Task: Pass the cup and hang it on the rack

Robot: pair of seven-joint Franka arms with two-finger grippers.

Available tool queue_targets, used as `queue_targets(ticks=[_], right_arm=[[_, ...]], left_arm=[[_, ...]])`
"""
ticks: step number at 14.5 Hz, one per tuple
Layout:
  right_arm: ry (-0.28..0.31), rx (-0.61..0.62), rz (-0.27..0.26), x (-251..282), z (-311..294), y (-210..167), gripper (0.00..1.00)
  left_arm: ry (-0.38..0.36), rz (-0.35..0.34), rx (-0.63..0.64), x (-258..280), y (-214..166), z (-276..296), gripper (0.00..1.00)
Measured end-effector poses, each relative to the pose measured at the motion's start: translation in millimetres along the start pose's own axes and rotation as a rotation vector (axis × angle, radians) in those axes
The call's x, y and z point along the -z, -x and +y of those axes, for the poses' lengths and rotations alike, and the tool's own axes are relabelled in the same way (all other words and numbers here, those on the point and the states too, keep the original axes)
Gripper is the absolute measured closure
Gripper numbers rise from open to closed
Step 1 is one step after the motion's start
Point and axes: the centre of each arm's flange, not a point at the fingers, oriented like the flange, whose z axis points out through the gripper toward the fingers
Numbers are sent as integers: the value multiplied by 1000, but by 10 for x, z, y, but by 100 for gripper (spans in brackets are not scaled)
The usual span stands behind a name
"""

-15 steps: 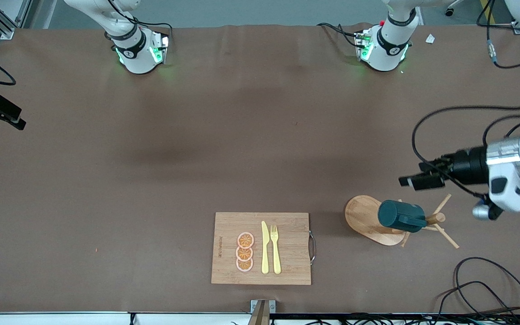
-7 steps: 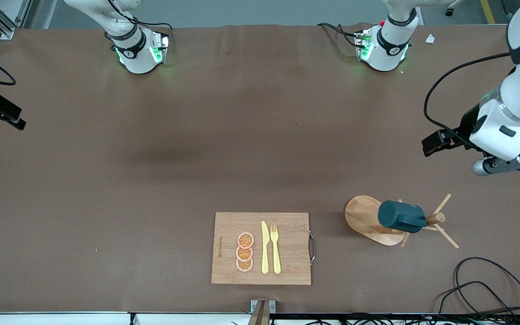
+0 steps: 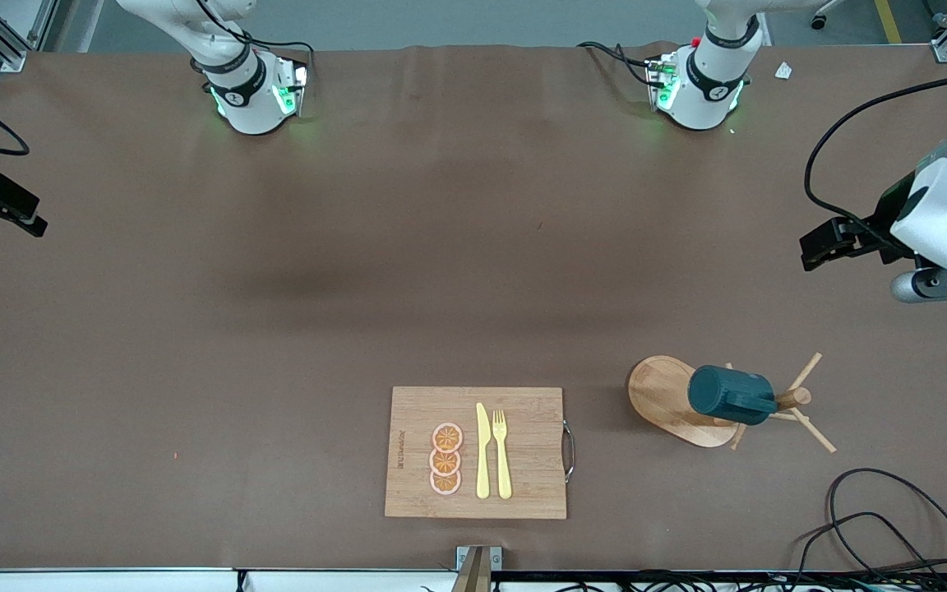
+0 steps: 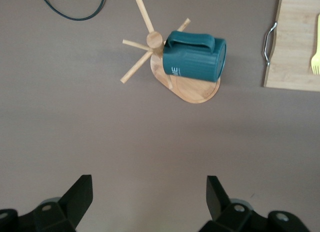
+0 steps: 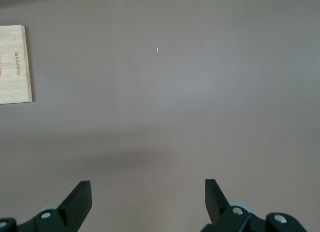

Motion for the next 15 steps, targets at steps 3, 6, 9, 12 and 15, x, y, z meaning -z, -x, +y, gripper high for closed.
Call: queue_targets(ticks=[3,6,9,12,15], right_arm=[[0,0,0,-1,0,0,0],[0,0,0,-1,0,0,0],[0,0,0,-1,0,0,0],[0,0,0,-1,0,0,0],[0,0,0,-1,0,0,0]], left_arm=[[-21,-12,-9,57,326,22,0],[-3,-31,11,91,672,-110,0],[-2,-37,22,79,847,-190,0],[-2,-43,18,60,870,-170,0],[-3,-45,15,57,877,-152,0]])
